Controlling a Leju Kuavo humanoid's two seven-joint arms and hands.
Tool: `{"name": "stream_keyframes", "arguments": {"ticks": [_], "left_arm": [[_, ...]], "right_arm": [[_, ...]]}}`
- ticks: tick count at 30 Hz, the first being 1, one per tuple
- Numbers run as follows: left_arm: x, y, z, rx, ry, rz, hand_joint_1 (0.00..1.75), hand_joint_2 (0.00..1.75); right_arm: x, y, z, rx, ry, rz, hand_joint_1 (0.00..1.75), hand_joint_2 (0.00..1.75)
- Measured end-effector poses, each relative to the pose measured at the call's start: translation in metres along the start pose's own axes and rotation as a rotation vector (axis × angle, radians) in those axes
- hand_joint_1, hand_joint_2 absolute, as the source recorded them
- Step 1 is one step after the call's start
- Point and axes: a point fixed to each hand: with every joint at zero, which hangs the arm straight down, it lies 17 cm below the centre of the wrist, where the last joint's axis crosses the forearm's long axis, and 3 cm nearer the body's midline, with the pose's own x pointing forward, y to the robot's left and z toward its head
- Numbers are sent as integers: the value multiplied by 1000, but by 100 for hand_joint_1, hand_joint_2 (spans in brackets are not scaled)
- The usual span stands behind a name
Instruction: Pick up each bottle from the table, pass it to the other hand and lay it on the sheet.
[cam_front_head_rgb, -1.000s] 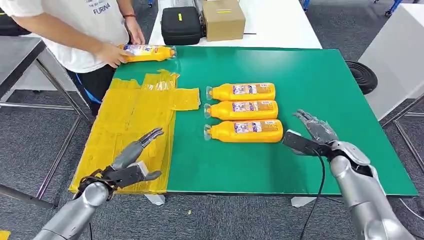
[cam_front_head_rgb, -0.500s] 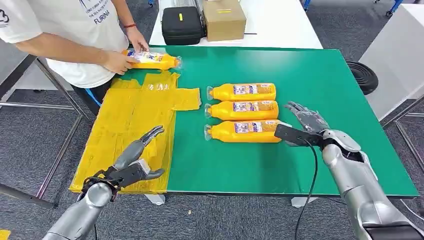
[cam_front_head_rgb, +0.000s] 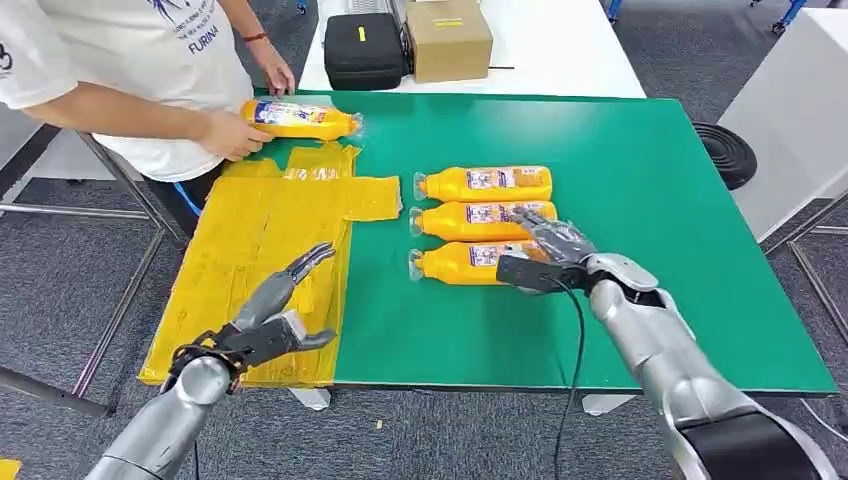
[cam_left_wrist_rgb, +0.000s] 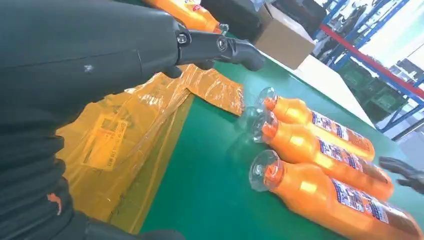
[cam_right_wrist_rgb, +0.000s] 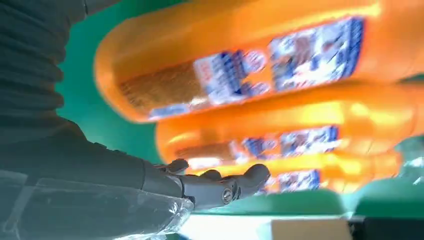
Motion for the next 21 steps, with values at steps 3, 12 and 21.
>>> {"name": "stream_keyframes", "arguments": {"ticks": [3,12,21], "left_arm": [[1,0,-2,-1,-1,0,0,175],[-2,-4,-2,-9,9,8,0,175],[-5,-6,0,-17,19,17,0,175]], "right_arm": [[3,11,-2,26,-5,-14,0,175],[-6,33,2,78,27,-51,0,175],[-17,43,6,128,64,-64,7,175]]}}
